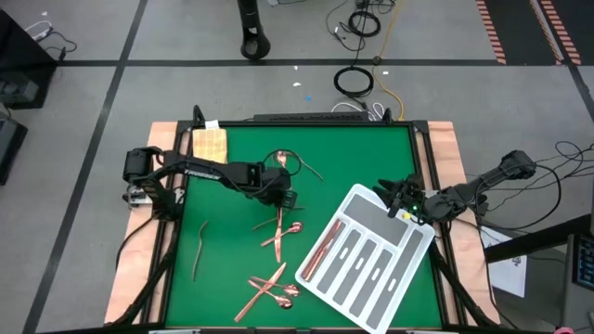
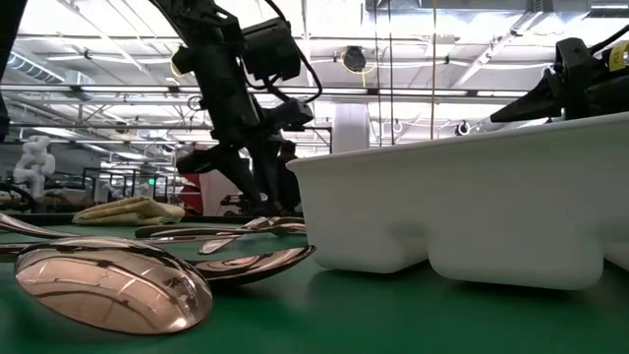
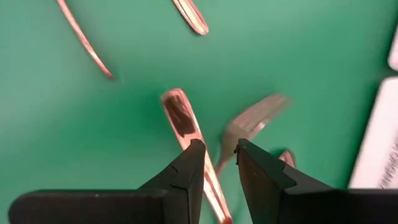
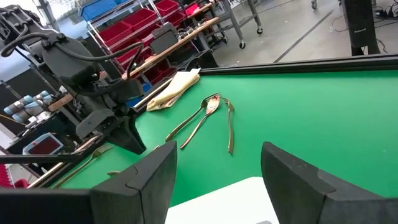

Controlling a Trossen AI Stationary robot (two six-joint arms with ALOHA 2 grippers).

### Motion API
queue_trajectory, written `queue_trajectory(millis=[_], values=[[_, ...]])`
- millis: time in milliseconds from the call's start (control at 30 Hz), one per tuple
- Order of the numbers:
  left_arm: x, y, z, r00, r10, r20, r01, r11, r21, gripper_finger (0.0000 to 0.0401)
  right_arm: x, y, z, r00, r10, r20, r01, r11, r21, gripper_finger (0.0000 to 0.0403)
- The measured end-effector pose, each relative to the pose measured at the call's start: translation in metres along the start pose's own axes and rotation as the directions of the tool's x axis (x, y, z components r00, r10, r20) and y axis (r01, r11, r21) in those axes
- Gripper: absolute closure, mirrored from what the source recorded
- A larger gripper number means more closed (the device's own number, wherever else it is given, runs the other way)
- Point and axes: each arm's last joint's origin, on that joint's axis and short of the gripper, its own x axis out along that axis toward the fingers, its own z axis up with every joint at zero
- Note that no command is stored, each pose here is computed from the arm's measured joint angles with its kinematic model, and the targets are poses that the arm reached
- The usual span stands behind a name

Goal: Sort silverware
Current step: Put the gold table knife into the white cutlery tray

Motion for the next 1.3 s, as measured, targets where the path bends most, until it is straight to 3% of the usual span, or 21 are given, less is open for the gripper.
queue_trajectory(millis=[500, 733, 1000, 1200, 1300], values=[[0.0, -0.001, 0.0, 1.0, -0.017, -0.004, 0.017, 1.0, 0.006, 0.03, 0.0, 0.0, 0.0, 1.0, 0.0, 0.0, 0.0, 1.0, -0.031, 0.0183], [-0.001, -0.002, 0.006, 0.997, -0.066, -0.039, 0.069, 0.994, 0.088, 0.03, 0.0, 0.0, 0.0, 1.0, -0.001, 0.0, 0.001, 0.999, -0.034, 0.0183], [-0.003, 0.009, 0.021, 0.989, -0.09, -0.117, 0.098, 0.993, 0.062, 0.03, 0.0, 0.0, 0.0, 1.0, -0.001, 0.0, 0.001, 0.999, -0.037, 0.0183], [-0.006, 0.027, 0.024, 0.98, 0.01, -0.196, 0.007, 0.996, 0.09, 0.0305, 0.0, 0.0, 0.0, 1.0, -0.004, 0.003, 0.004, 0.999, -0.054, 0.0183], [-0.006, 0.025, 0.028, 0.984, -0.021, -0.176, 0.044, 0.991, 0.13, 0.0322, 0.0, 0.0, 0.0, 1.0, -0.004, 0.003, 0.004, 0.999, -0.054, 0.0183]])
